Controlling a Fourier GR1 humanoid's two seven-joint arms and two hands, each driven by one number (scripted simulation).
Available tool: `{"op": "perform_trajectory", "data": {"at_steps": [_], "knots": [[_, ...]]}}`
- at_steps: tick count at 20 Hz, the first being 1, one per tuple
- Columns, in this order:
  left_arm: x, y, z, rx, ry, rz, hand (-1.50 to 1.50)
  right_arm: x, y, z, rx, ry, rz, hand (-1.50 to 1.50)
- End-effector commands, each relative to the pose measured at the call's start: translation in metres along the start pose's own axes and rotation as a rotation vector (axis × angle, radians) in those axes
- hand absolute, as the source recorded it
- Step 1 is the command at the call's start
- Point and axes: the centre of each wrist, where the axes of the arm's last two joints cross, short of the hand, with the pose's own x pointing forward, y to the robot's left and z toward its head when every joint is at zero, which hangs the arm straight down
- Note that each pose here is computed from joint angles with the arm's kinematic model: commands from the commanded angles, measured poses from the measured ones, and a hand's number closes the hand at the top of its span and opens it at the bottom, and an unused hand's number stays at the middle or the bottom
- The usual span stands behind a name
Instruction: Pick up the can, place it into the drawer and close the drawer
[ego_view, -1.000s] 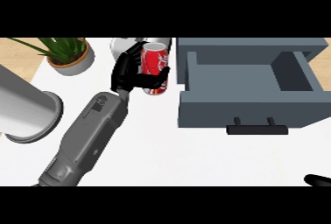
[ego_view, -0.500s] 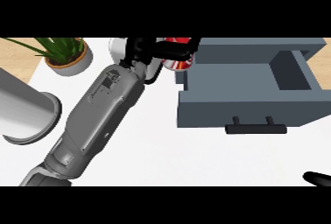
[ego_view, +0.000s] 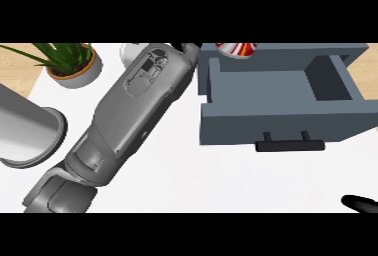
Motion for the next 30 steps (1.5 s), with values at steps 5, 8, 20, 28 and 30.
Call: {"op": "perform_trajectory", "data": {"at_steps": [5,8,20,28,30], "knots": [[0.032,-0.027,-0.015,-0.002,0.024,-0.07,1.5,0.0,0.002,-0.002,0.011,-0.002,0.007,-1.5],[0.026,-0.032,-0.015,0.036,0.042,-0.076,1.5,0.004,-0.01,-0.021,0.027,-0.019,-0.011,-1.5],[0.038,-0.035,-0.027,0.122,0.044,-0.115,-1.5,0.008,0.008,-0.019,0.068,-0.03,0.009,-1.5],[0.034,-0.038,-0.026,0.203,0.021,-0.14,-1.5,0.013,0.007,-0.028,0.082,-0.05,0.075,-1.5],[0.017,-0.031,-0.026,0.212,0.009,-0.155,-1.5,0.023,0.012,-0.027,0.094,-0.105,0.115,-1.5]]}}
